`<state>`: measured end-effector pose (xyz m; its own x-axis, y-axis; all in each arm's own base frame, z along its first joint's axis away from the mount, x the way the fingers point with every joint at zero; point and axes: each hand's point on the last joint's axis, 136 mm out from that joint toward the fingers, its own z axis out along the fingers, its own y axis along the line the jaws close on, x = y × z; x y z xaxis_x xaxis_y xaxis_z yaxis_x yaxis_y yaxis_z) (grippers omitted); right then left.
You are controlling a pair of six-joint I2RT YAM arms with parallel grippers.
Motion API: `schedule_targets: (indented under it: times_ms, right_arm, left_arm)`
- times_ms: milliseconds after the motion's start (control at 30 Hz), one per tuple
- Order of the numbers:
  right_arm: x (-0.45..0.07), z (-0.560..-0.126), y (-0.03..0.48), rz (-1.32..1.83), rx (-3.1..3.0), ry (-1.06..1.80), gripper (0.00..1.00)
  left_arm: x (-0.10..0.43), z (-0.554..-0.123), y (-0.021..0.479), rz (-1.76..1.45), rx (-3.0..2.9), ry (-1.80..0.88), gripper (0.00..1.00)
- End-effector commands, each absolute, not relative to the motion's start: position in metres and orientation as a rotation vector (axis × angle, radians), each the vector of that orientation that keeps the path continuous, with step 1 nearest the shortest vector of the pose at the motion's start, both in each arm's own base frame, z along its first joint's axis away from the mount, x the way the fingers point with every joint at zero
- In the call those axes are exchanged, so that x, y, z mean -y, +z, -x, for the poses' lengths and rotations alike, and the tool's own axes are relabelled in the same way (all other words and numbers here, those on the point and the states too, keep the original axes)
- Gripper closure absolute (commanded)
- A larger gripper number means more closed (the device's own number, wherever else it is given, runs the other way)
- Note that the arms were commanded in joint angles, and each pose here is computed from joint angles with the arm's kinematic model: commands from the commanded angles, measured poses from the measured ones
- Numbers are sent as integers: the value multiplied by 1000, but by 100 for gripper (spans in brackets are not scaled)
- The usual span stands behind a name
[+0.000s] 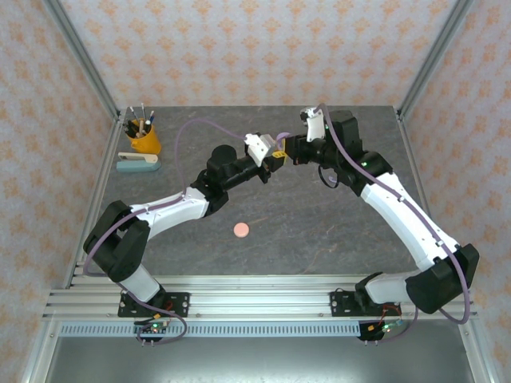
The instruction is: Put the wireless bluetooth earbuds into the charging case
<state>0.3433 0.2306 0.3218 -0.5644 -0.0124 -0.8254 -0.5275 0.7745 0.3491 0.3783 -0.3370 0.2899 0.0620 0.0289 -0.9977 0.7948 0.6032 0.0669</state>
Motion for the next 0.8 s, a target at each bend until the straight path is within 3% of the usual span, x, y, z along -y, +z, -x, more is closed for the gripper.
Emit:
schedule_targets:
  times_ms: [0,133,333,600,767]
  right_arm:
    - [-237,-333,313,455,-2121,747,80]
    - [-232,-338,324,403,-2101,727,63]
    - [-227,-337,360,323,-2036,760,51]
    - [-172,-349,384,28,-1983,703,49]
    - [-103,-363,341,-341,-2075,509,45]
  left_arm:
    - [340,-374,329,-748,-1288,-670,100]
    - [340,-374,328,-749,-1290,-670,100]
    - [339,-374,325,-747,-1298,-664,100]
    - [335,-376,322,-729,-1301,-642,100]
    - [331,-375,320,-718,-1306,-630,100]
